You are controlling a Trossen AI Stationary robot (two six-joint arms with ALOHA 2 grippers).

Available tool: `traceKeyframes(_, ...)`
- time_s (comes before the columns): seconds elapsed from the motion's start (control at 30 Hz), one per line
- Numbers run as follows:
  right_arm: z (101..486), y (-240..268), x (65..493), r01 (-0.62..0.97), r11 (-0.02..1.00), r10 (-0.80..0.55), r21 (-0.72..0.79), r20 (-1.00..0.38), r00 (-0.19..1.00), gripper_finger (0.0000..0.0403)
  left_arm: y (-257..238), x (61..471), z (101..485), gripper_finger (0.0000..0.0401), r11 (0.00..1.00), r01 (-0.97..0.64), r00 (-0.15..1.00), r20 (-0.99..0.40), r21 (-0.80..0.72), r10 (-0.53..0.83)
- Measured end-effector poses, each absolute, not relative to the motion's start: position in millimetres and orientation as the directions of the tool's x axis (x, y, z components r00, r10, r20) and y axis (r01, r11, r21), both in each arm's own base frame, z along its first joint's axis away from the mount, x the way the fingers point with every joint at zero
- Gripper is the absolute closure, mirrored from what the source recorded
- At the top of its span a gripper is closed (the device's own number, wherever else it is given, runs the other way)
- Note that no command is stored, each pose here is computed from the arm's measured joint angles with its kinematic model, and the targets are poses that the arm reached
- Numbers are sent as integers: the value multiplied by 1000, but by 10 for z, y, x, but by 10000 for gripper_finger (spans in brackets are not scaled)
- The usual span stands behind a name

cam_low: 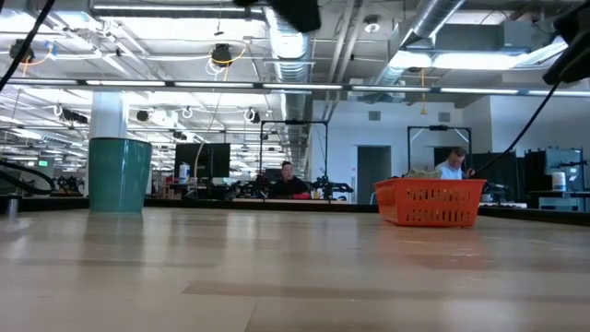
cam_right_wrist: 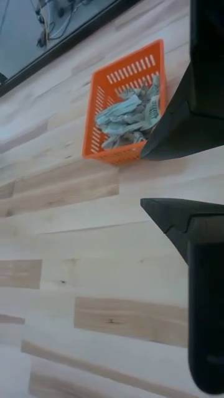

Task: Pick and place Stevia / Truvia into bins
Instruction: Return to Home Position

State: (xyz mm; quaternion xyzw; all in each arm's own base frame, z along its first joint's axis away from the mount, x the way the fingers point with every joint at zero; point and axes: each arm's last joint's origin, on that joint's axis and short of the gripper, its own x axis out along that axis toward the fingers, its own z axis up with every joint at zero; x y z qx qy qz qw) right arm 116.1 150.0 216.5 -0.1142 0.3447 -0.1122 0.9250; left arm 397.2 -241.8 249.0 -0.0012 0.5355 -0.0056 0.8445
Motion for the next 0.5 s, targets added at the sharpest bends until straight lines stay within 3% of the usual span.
traceKeyframes(0.23, 2172, 1520, 1190, 147, 958, -271, -246, -607, 747, 302, -2525, 3952, 2178, 280, 985, 33, 372, -913, -170, -170)
traceKeyframes(0.5, 2180, 1519, 1234, 174, 962, -268, -211, -602, 752, 302, -2555, 3887, 2014, 280, 984, 35, 333, -927, -173, -175)
